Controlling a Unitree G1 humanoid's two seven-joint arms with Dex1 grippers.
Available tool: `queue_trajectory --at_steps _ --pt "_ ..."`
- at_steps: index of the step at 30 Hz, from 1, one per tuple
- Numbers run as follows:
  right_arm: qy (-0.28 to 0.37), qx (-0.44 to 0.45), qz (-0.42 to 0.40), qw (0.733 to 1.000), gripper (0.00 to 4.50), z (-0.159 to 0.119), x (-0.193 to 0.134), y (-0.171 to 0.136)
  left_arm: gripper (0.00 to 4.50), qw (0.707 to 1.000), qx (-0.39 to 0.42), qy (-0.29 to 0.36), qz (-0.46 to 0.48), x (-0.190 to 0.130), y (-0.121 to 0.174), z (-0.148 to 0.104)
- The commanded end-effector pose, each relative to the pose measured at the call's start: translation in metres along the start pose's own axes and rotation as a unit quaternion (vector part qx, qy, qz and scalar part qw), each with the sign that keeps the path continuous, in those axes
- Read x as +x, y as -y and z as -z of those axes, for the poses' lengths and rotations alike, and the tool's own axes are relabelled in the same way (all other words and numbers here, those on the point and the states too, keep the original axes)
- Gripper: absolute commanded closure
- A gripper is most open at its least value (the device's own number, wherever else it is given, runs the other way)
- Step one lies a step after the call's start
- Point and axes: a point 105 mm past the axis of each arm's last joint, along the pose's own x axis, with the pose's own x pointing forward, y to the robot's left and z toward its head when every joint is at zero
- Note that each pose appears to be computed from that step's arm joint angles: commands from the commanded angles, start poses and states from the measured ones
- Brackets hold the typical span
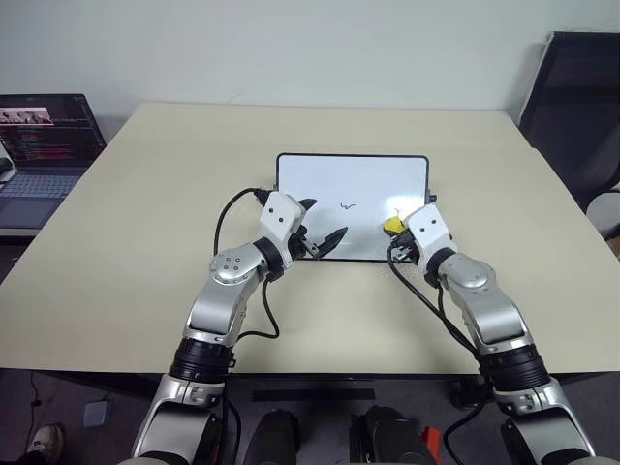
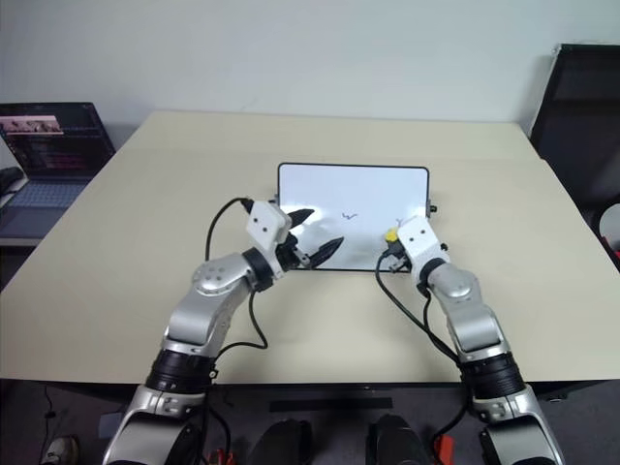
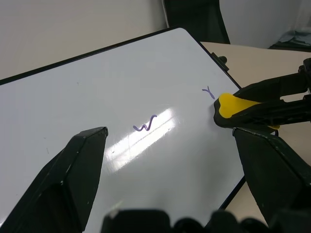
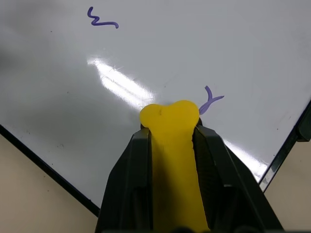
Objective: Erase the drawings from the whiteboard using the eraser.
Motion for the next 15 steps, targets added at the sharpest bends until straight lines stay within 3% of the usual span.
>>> queue_trajectory --at_steps 1,5,9,15 --pt "-0.023 0.007 0.017 1.0 3.62 0.01 -0.002 0.009 0.0 0.999 0.014 0.037 0.002 0.001 0.0 -0.022" --pt "-0.001 0.01 0.029 1.0 3.62 -0.004 0.003 0.015 0.0 0.999 0.014 0.038 0.003 0.002 0.0 -0.022" --pt "0.064 0.01 0.063 0.996 3.62 -0.039 0.014 0.035 0.0 0.999 0.015 0.037 0.006 0.004 0.001 -0.021" --pt "0.095 0.014 0.08 0.992 3.62 -0.052 0.019 0.046 0.0 0.999 0.015 0.037 0.004 0.002 0.0 -0.021"
